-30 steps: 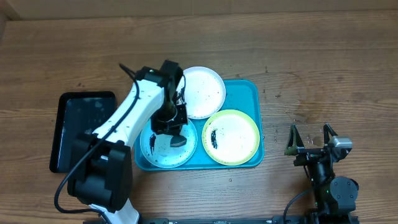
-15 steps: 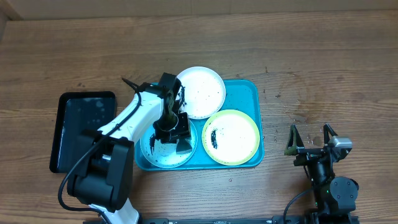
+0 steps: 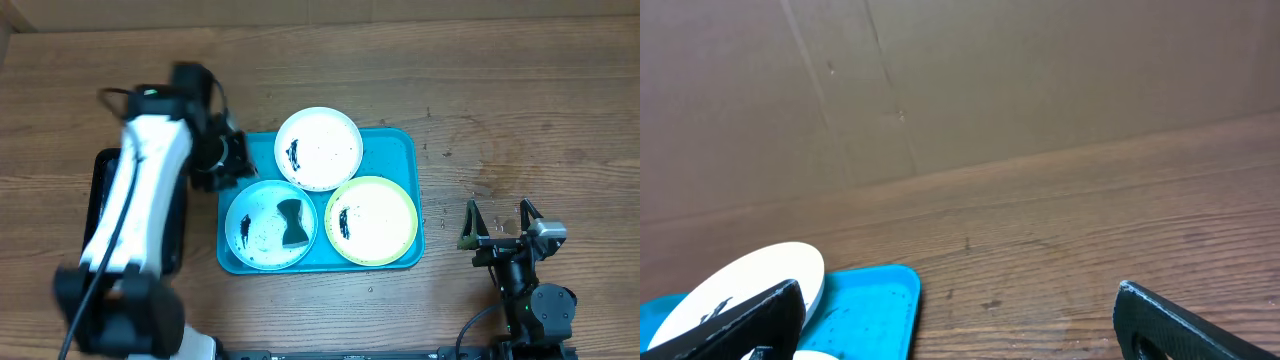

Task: Clean dirty plates on tray and stack at the side
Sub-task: 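Carry the sponge with the left gripper onto the light blue plate, then move the right gripper over the tray toward the white plate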

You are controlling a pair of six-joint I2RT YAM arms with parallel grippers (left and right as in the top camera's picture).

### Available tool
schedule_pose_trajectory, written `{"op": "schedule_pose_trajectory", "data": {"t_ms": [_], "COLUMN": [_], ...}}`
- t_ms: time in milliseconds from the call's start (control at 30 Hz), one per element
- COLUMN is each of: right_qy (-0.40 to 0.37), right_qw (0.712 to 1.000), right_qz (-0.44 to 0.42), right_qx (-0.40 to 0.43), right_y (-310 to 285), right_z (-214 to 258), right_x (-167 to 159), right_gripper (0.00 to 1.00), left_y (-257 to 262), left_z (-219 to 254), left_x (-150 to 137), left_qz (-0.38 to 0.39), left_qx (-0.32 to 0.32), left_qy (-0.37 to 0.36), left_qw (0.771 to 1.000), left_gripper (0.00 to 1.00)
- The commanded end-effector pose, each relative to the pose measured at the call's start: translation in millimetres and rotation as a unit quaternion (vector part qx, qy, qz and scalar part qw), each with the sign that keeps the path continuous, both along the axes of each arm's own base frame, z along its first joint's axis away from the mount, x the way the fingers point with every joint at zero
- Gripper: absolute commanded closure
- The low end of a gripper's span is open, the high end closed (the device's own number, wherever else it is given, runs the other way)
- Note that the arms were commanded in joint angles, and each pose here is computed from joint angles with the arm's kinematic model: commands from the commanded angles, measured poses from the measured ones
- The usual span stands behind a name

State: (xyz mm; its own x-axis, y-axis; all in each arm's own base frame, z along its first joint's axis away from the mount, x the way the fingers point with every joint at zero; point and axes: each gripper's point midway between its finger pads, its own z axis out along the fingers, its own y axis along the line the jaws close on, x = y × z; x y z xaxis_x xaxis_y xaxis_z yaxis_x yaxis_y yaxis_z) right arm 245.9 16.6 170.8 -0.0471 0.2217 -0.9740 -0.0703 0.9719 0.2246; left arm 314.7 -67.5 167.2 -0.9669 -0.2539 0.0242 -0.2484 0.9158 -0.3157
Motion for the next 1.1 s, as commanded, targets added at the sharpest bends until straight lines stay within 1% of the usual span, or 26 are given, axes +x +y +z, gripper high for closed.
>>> {"op": "schedule_pose_trajectory", "data": {"t_ms": [0, 100, 133, 167, 233, 267, 333, 400, 433, 467, 533, 567, 633, 667, 700, 767, 833, 867, 933, 967, 1000, 1067], "right_qy": [-0.003, -0.014, -0.031, -0.037, 0.004, 0.023, 0.063, 0.059, 0.029, -0.031, -0.126, -0.202, -0.23, -0.225, -0.208, -0.146, -0.044, 0.005, 0.12, 0.188, 0.238, 0.314], "right_qw": [1.0, 1.0, 0.998, 0.992, 0.955, 0.938, 0.906, 0.892, 0.887, 0.882, 0.874, 0.874, 0.891, 0.908, 0.927, 0.964, 0.988, 0.991, 0.985, 0.973, 0.961, 0.931], "right_qz": [-0.004, 0.0, 0.03, 0.083, 0.23, 0.266, 0.311, 0.328, 0.352, 0.386, 0.408, 0.396, 0.36, 0.331, 0.295, 0.213, 0.142, 0.126, 0.121, 0.129, 0.136, 0.172], "right_qx": [-0.003, 0.003, 0.036, 0.083, 0.189, 0.222, 0.281, 0.307, 0.298, 0.269, 0.231, 0.196, 0.154, 0.127, 0.102, 0.065, 0.04, 0.034, 0.023, 0.025, 0.035, 0.069], "right_y": [-1.6, -0.2, 10.0, 27.6, 74.8, 86.1, 100.2, 103.4, 106.5, 110.0, 108.2, 100.8, 93.3, 88.6, 82.1, 63.2, 43.5, 38.4, 36.4, 38.7, 41.3, 54.5], "right_z": [-1.2, 4.0, 14.4, 22.1, 25.2, 26.0, 25.8, 36.5, 52.8, 80.6, 125.1, 169.6, 202.7, 215.1, 223.8, 230.3, 225.4, 220.9, 206.4, 196.9, 190.6, 187.6], "right_x": [0.2, 0.1, -1.2, -5.0, -24.8, -32.3, -43.6, -48.0, -54.4, -67.3, -87.9, -105.4, -111.1, -108.9, -102.8, -84.1, -64.2, -57.4, -47.3, -43.9, -41.9, -36.1], "right_gripper": [0.0, 0.0, 0.0, 0.0, 0.0, 0.0, 0.0, 0.0, 0.0, 0.0, 0.0, 0.0, 0.0, 0.0, 0.0, 0.0, 0.0, 0.0, 0.0, 0.0, 0.0, 0.0], "left_y": [15.4, 35.0, 39.0, 41.5, 42.8, 42.4, 41.1, 39.3, 37.9, 37.6, 37.8, 37.7, 37.2, 36.1, 33.8, 31.3, 29.7, 29.3, 29.2, 29.2, 29.2, 29.4], "left_z": [46.2, 50.5, 49.7, 48.4, 44.6, 43.1, 41.4, 41.8, 42.3, 42.5, 42.6, 42.6, 42.6, 42.7, 42.8, 43.1, 43.4, 43.5, 43.7, 43.7, 43.7, 43.7], "left_x": [-9.8, -22.3, -24.8, -28.0, -31.6, -31.9, -31.6, -29.6, -27.8, -26.8, -26.4, -26.4, -26.6, -26.9, -27.9, -28.7, -28.2, -27.7, -26.8, -26.7, -26.7, -26.7], "left_qz": [-0.015, -0.007, -0.006, -0.006, -0.007, -0.007, 0.004, 0.018, 0.023, 0.03, 0.04, 0.043, 0.043, 0.042, 0.041, 0.04, 0.04, 0.039, 0.04, 0.04, 0.04, 0.04], "left_qx": [0.039, 0.095, 0.107, 0.114, 0.117, 0.117, 0.112, 0.105, 0.1, 0.099, 0.098, 0.097, 0.096, 0.093, 0.087, 0.079, 0.074, 0.073, 0.073, 0.073, 0.073, 0.073], "left_qy": [-0.082, -0.079, -0.073, -0.066, -0.053, -0.05, -0.045, -0.046, -0.048, -0.049, -0.048, -0.047, -0.047, -0.046, -0.044, -0.042, -0.043, -0.044, -0.046, -0.046, -0.046, -0.046], "left_qw": [0.996, 0.992, 0.992, 0.991, 0.992, 0.992, 0.993, 0.993, 0.994, 0.993, 0.993, 0.993, 0.993, 0.994, 0.994, 0.995, 0.996, 0.996, 0.995, 0.995, 0.995, 0.995], "left_gripper": [0.0, 0.0, 0.0, 0.0, 0.0, 0.0, 0.0, 0.0, 0.0, 0.0, 0.0, 0.0, 0.0, 0.0, 0.0, 0.0, 0.0, 0.0, 0.0, 0.0, 0.0, 0.0]}}
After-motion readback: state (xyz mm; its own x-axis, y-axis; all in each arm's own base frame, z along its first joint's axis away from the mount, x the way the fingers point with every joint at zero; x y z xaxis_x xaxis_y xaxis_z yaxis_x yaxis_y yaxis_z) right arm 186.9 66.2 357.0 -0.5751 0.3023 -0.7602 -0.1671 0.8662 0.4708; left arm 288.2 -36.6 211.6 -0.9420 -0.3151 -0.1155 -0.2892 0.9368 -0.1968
